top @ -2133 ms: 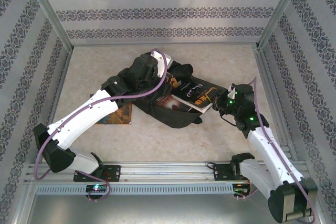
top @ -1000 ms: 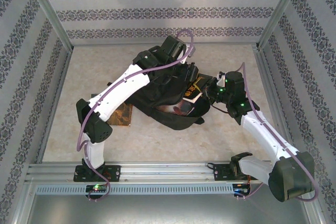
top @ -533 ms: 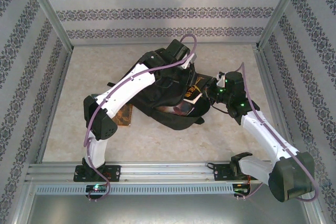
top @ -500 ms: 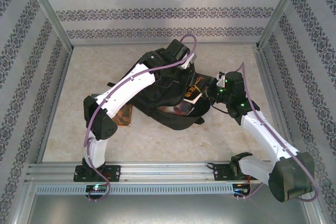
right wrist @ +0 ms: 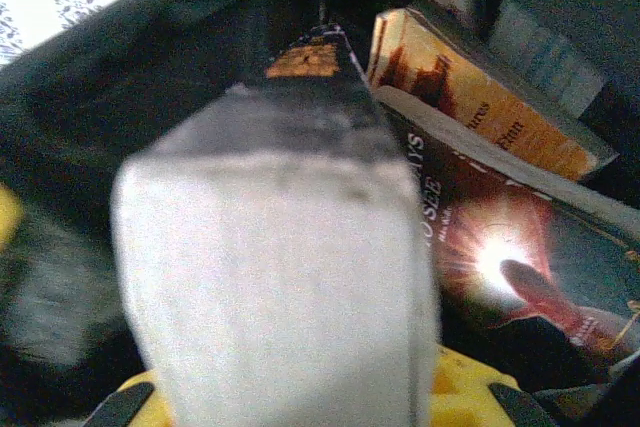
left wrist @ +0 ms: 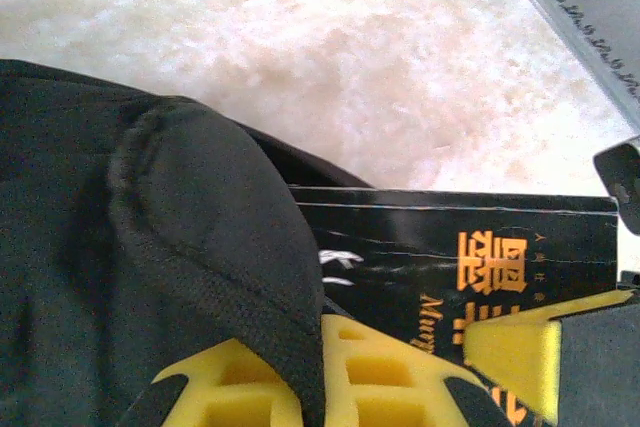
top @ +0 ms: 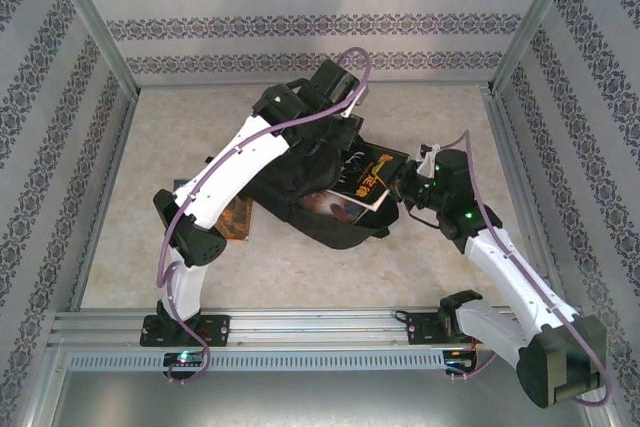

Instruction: Pack the student bag

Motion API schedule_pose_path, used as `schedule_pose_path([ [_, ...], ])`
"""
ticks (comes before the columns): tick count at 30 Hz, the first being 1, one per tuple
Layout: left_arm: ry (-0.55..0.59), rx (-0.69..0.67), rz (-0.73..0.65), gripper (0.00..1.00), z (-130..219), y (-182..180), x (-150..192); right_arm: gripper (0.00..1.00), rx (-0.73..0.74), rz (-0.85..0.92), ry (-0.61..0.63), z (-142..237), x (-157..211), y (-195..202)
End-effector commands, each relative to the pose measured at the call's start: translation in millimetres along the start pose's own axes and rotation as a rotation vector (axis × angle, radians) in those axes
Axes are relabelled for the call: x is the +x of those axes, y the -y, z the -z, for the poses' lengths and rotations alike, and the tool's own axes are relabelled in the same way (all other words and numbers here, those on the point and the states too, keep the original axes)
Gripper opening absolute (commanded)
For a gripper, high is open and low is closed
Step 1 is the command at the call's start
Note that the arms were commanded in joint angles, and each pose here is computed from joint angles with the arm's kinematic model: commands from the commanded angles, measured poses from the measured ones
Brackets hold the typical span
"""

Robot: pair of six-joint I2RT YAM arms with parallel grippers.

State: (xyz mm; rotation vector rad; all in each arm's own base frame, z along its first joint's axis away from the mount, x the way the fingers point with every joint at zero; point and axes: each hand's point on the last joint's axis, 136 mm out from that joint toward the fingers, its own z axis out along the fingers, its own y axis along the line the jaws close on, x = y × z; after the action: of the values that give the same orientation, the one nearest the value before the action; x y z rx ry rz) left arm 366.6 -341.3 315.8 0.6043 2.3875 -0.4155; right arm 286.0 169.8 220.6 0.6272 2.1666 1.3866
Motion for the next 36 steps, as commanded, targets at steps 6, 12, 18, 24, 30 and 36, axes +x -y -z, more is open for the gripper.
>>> schedule_pose_path([
  [6, 0.113, -0.067, -0.09, 0.0, 45, -18, -27, 0.0, -0.022, 0.164, 0.091, -2, -1, 8],
  [12, 0.121, -0.036, -0.062, 0.0, 40, -13, -31, 0.0, -0.106, 0.124, 0.196, -7, -15, 0],
  [18, 0.149, -0.006, -0.021, 0.0, 31, -8, -43, 0.0, -0.141, 0.067, 0.193, -22, -12, -6],
  [24, 0.166, 0.017, 0.003, 0.0, 28, -6, -51, 0.0, -0.204, -0.017, 0.219, -34, -15, -13],
  [30, 0.2, 0.048, 0.021, 0.0, 31, -2, -60, 0.0, -0.297, -0.103, 0.307, -46, -23, -24],
  [36, 0.213, 0.082, 0.024, 0.0, 33, 4, -64, 0.0, -0.364, -0.111, 0.353, -82, -32, -49],
])
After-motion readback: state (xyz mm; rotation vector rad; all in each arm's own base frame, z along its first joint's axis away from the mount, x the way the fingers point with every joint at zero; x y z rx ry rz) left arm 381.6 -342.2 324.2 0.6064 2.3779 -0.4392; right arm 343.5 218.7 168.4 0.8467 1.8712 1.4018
